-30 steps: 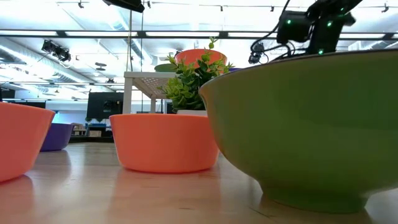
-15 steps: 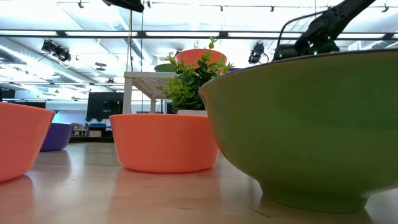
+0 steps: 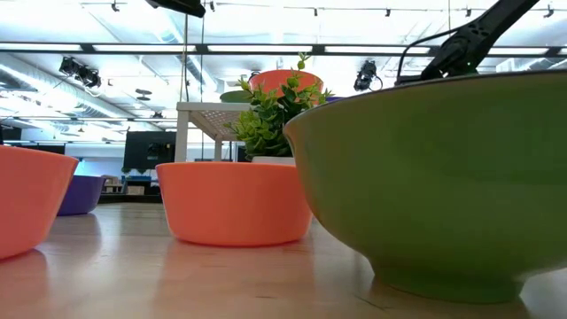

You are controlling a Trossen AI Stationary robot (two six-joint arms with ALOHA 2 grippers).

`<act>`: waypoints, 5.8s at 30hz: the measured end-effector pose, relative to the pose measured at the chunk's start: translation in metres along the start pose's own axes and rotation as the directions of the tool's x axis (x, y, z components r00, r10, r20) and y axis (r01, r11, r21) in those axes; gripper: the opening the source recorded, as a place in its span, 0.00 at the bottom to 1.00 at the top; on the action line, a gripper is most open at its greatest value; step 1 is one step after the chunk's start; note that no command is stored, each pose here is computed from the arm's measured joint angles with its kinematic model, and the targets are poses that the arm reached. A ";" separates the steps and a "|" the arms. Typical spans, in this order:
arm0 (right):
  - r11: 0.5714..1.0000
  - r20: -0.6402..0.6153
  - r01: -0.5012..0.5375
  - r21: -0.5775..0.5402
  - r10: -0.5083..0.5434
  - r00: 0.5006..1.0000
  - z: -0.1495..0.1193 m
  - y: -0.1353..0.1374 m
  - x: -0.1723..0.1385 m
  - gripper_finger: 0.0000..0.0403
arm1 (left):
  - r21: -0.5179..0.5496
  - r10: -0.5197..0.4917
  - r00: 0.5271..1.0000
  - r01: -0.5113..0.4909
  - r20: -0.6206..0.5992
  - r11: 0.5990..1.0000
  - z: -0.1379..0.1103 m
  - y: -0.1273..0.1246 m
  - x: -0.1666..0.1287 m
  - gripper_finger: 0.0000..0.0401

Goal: Pick & Place Mini bowls
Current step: Stack the blue bowl on top of the blue bowl on the shelf, then stack the white bowl on top of the white bowl on the shelf

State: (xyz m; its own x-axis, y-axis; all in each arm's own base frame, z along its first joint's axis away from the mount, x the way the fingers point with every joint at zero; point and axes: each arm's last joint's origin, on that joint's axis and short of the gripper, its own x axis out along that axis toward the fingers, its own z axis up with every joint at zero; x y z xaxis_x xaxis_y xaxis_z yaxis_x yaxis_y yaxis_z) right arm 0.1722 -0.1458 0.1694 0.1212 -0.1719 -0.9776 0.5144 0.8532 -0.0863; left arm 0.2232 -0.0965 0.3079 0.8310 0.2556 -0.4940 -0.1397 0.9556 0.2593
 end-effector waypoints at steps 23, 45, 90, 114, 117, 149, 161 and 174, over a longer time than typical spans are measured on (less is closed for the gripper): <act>0.937 0.017 0.164 0.309 -0.177 0.984 0.024 -0.043 -0.091 0.00 | 0.000 0.000 1.000 0.000 0.000 1.000 0.000 0.000 0.000 0.42; 0.934 0.482 -0.351 0.072 0.276 0.832 0.090 -0.028 -0.208 0.00 | 0.001 0.002 1.000 -0.002 0.000 1.000 0.000 0.000 0.000 0.42; 0.945 0.219 -0.307 0.113 0.277 0.936 0.158 -0.016 -0.142 0.03 | -0.016 -0.005 1.000 0.004 -0.010 1.000 0.000 0.005 0.004 0.42; 0.949 0.442 -0.214 -0.231 0.298 0.846 0.109 0.048 -0.217 0.38 | -0.014 -0.004 1.000 0.004 -0.012 1.000 0.000 0.005 0.004 0.42; 0.924 0.477 -0.193 -0.330 0.340 0.811 0.076 0.082 -0.216 0.36 | -0.015 -0.004 1.000 0.004 -0.012 1.000 0.000 0.005 0.004 0.42; 0.614 0.566 -0.301 -0.729 0.789 0.240 -0.102 0.217 -0.100 0.19 | 0.293 -0.571 0.818 0.564 -0.070 0.772 -0.009 -0.175 0.139 0.42; 0.637 0.584 -0.331 -0.697 0.771 0.255 -0.102 0.217 -0.099 0.19 | 0.477 -0.429 0.873 0.486 -0.231 0.733 -0.017 -0.199 0.142 0.42; 0.636 0.583 -0.349 -0.688 0.771 0.257 -0.102 0.217 -0.098 0.19 | 0.546 -0.452 0.858 0.507 -0.245 0.667 -0.017 -0.187 0.158 0.30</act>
State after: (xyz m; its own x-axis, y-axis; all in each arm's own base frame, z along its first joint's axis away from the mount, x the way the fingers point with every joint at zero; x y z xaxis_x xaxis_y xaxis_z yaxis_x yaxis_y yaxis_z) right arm 0.1852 0.1063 0.2273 0.9224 0.3266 -0.2061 -0.2988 0.9417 0.1548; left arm 0.3719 -0.2325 0.1669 0.6438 -0.1765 -0.7446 0.6223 0.6870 0.3752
